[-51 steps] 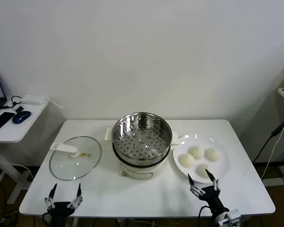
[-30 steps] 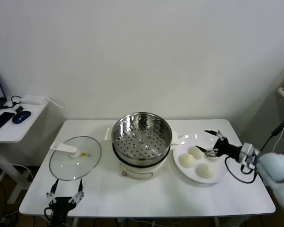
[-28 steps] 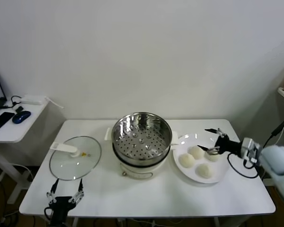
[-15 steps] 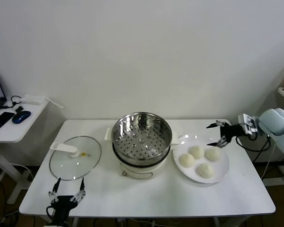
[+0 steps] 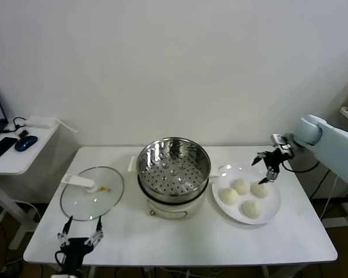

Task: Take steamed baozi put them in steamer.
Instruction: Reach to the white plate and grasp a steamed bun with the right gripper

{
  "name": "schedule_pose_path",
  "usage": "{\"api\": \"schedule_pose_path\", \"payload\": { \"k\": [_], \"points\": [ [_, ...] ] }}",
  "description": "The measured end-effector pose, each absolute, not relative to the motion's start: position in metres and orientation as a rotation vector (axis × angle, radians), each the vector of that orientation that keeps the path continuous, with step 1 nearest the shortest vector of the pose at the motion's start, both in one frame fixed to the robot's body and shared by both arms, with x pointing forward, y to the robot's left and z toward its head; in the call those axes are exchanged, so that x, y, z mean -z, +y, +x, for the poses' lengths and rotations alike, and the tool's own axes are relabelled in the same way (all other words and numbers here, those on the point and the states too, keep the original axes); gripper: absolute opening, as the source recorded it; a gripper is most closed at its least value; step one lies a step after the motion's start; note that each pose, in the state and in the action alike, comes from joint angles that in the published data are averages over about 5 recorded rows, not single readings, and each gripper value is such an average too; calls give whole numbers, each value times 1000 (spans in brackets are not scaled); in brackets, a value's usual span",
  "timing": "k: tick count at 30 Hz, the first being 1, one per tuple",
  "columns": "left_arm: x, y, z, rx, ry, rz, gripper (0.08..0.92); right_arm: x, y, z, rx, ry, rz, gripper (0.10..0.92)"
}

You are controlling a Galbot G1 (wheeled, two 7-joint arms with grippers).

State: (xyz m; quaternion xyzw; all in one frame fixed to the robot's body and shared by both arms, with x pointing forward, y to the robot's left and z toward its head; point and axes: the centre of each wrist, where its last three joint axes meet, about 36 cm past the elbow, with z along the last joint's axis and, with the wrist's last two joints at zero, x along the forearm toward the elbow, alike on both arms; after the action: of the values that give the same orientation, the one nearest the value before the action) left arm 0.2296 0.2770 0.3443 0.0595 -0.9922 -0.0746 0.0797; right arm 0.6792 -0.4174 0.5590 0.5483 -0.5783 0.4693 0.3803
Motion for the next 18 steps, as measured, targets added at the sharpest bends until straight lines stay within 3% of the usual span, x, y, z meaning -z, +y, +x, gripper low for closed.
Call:
{"api": "schedule_pose_path", "payload": {
  "k": [18],
  "points": [
    [-345, 278, 229, 219, -2970, 196, 823, -517, -371, 704, -1268, -1317, 1395, 823]
  ]
}}
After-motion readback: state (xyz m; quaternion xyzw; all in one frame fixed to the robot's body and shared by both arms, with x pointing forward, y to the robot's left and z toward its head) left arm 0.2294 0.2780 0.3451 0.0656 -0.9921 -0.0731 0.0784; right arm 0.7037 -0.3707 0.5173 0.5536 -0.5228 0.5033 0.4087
